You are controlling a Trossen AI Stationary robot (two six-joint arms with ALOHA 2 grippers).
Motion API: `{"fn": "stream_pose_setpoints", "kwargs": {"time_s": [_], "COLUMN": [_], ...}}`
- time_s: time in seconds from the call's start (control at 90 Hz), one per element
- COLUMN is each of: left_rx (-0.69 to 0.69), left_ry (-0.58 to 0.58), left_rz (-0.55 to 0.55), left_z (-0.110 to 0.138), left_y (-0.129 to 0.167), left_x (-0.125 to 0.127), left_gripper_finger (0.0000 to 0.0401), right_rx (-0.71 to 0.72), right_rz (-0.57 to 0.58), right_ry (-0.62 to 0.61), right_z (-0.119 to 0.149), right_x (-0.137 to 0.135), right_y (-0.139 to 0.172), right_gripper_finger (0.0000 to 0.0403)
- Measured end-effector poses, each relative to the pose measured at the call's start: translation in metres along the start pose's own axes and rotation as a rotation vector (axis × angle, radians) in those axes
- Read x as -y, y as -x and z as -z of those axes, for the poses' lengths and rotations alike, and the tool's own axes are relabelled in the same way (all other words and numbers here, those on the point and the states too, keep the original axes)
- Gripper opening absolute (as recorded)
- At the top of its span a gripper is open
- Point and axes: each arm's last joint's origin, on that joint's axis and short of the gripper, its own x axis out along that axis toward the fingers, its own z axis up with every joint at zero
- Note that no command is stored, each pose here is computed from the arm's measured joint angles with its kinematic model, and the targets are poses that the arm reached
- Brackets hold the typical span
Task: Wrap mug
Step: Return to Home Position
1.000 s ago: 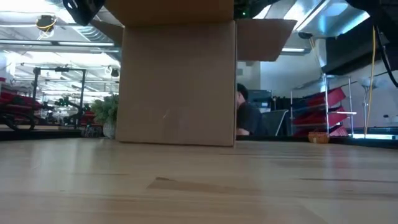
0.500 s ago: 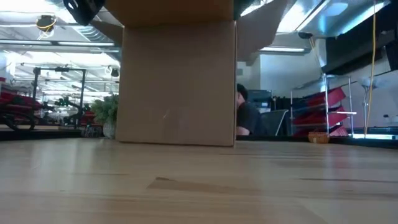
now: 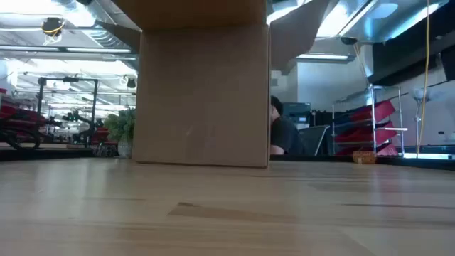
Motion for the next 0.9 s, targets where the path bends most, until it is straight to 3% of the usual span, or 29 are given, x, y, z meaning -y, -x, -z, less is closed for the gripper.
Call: {"fn": "stream_pose_setpoints", "kwargs": {"time_s": [0.3, 0.578, 0.778, 0.9], "left_rx": [0.025, 0.096, 0.067, 0.04], "left_ry": [0.089, 0.126, 0.166, 0.183], "left_rz": [0.052, 0.052, -0.04, -0.06], "left_z": [0.032, 0.067, 0.082, 0.086], "left_y": [0.023, 0.029, 0.029, 0.028], "left_x": [-0.037, -0.075, -0.092, -0.094], "left_gripper_finger": [0.0, 0.0, 0.0, 0.0], "right_rx": [0.168, 0.226, 0.109, 0.03], "right_rz": [-0.164, -0.149, -0.136, -0.158], "right_ry": [-0.031, 0.033, -0.234, -0.197], "right_z": [0.103, 0.162, 0.178, 0.191], "right_x": [-0.014, -0.005, -0.002, -0.003], "right_y": [0.001, -0.008, -0.012, -0.015], "right_gripper_finger": [0.0009, 0.0011, 0.0003, 0.0008]}}
